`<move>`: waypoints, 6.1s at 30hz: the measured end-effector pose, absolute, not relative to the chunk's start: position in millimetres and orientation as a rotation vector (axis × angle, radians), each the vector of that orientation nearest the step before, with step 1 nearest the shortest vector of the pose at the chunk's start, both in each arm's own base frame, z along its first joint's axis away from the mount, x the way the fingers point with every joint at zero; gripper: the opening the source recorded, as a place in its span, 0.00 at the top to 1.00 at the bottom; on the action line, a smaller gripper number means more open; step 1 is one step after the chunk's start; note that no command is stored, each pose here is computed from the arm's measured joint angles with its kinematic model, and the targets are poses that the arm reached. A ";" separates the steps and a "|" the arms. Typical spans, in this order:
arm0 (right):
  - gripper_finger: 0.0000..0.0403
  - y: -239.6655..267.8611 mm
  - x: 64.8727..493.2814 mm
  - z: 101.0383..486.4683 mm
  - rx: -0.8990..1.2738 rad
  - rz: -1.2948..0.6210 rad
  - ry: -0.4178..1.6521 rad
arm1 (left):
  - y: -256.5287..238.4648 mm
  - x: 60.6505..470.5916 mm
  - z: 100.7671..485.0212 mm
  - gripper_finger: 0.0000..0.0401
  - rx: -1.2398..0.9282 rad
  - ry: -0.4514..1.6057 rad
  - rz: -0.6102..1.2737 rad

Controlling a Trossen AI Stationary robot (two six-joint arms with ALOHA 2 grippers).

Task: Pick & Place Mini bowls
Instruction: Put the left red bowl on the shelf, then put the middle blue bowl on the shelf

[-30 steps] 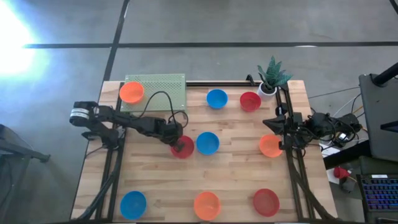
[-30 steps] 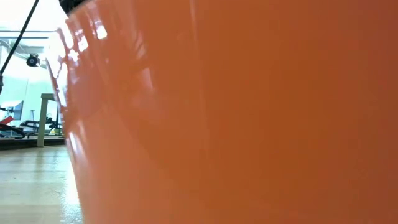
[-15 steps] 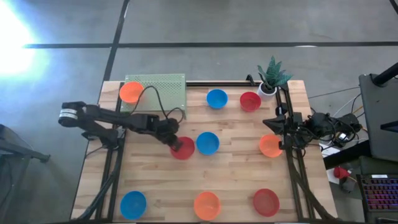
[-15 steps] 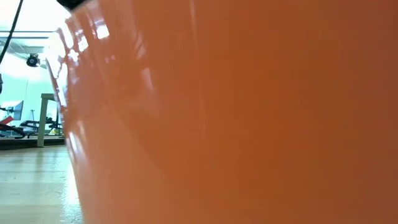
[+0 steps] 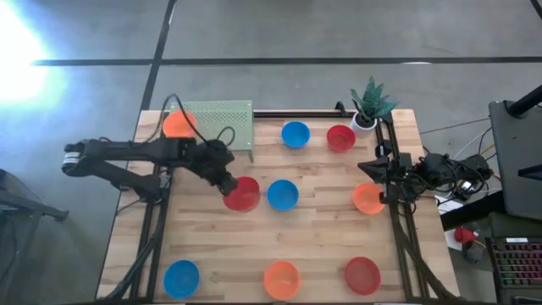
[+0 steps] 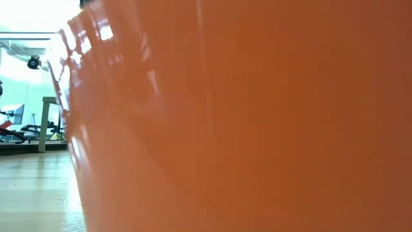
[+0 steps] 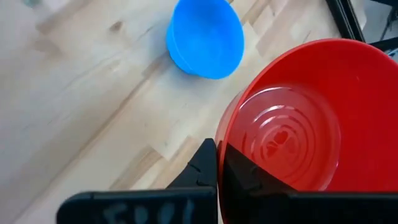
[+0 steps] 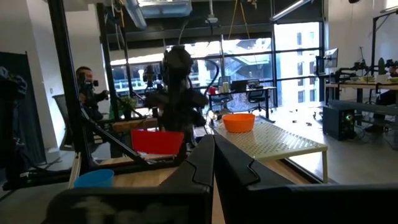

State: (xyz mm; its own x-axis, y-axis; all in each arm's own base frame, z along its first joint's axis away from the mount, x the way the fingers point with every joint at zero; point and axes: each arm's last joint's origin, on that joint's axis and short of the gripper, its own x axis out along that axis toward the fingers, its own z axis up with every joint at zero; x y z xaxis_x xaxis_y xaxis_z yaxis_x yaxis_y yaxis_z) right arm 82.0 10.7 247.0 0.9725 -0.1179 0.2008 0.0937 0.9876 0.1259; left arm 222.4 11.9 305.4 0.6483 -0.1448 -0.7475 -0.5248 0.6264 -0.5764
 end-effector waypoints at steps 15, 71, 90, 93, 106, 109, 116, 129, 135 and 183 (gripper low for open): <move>0.98 10.7 82.0 247.0 0.116 -0.107 -0.209 | 64.3 185.2 391.8 1.00 -0.666 0.877 0.627; 0.98 10.7 81.9 247.4 0.120 -0.106 -0.214 | 221.7 173.0 328.3 1.00 -0.435 1.235 0.819; 0.98 10.7 81.8 247.6 0.121 -0.106 -0.216 | 221.3 172.4 331.0 0.88 -0.430 1.239 0.821; 0.98 10.7 81.8 247.7 0.121 -0.106 -0.216 | 219.4 170.9 340.0 0.87 -0.422 1.225 0.824; 0.98 10.7 81.8 247.7 0.120 -0.106 -0.217 | 186.6 175.1 353.4 0.87 -0.368 1.224 0.625; 0.98 10.7 81.8 247.7 0.118 -0.107 -0.217 | 183.7 177.1 342.8 0.87 -0.377 1.261 0.603; 0.98 10.7 81.8 247.7 0.119 -0.107 -0.217 | 182.9 174.2 328.1 0.87 -0.378 1.341 0.642; 0.98 10.7 81.8 247.7 0.119 -0.107 -0.216 | 181.3 170.1 327.4 0.87 -0.363 1.402 0.683; 0.98 10.7 81.8 247.7 0.119 -0.107 -0.216 | 182.8 171.9 331.3 0.87 -0.352 1.374 0.707; 0.98 16.9 113.2 317.9 0.228 -0.184 -0.054 | 9.7 164.7 428.1 0.87 -0.170 0.641 0.280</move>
